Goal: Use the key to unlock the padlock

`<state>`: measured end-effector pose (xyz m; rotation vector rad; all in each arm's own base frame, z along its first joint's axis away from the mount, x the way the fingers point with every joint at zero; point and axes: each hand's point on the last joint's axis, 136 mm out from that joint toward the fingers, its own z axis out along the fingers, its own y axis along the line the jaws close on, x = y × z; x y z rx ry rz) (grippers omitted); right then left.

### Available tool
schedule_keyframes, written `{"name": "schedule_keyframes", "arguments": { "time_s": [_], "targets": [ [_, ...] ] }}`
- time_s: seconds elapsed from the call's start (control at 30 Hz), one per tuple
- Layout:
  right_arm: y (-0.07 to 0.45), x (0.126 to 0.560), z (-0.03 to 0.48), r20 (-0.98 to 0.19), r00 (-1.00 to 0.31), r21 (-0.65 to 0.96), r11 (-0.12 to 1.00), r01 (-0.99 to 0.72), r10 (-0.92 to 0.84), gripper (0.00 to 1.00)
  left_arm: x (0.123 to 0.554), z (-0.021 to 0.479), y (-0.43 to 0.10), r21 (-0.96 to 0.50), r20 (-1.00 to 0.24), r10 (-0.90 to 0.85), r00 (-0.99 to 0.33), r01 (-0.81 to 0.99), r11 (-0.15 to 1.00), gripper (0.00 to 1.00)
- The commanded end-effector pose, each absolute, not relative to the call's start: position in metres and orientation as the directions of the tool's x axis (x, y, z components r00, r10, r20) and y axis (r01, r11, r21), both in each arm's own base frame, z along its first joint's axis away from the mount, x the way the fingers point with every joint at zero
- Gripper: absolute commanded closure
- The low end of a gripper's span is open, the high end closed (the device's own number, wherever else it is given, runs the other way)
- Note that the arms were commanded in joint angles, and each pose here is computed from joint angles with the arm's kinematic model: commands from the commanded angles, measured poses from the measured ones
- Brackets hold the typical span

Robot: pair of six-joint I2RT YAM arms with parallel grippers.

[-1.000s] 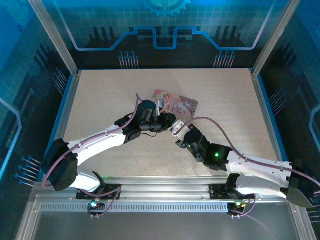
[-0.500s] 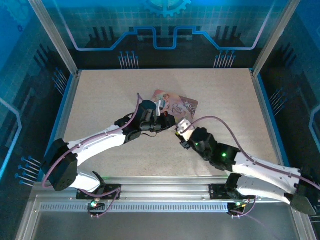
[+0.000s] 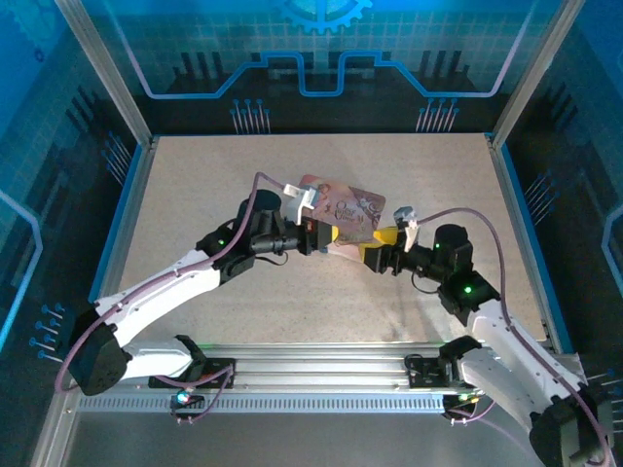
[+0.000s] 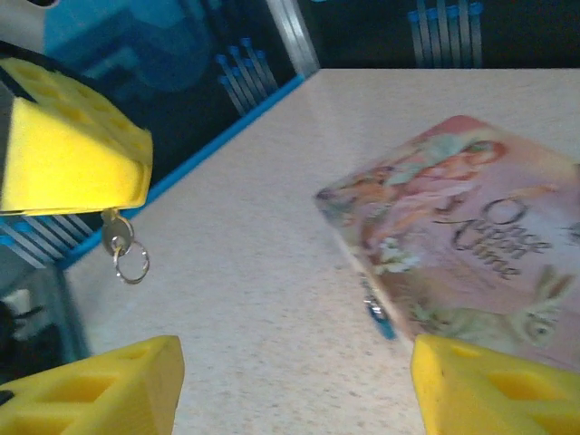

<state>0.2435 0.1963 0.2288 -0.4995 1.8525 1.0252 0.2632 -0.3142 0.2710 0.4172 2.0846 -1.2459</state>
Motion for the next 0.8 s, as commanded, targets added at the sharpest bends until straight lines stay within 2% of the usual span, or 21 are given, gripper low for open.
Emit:
{"name": "schedule_keyframes", "arguments": {
  "time_s": [0.0, 0.1, 0.37, 0.77],
  "targets": [
    [0.219, 0.215, 0.257, -0.837, -0.538, 0.542, 0.289, -0.789, 0.100, 0.29, 0.242, 0.280, -0.314, -0.605, -0.740, 0.034, -0.672, 0.687, 0.404, 1.00],
    [0.226, 0.214, 0.263, -0.826, -0.556, 0.562, 0.220, -0.797, 0.097, 0.29, 0.237, 0.288, -0.315, -0.594, -0.759, 0.042, -0.650, 0.716, 0.366, 1.00],
    [0.245, 0.209, 0.279, -0.846, -0.527, 0.533, 0.150, -0.833, 0.082, 0.31, 0.237, 0.294, -0.316, -0.600, -0.762, 0.027, -0.647, 0.721, 0.346, 1.00],
    [0.265, 0.216, 0.285, -0.847, -0.527, 0.531, 0.125, -0.838, 0.070, 0.40, 0.236, 0.297, -0.317, -0.612, -0.758, 0.017, -0.652, 0.719, 0.331, 1.00]
  ]
}}
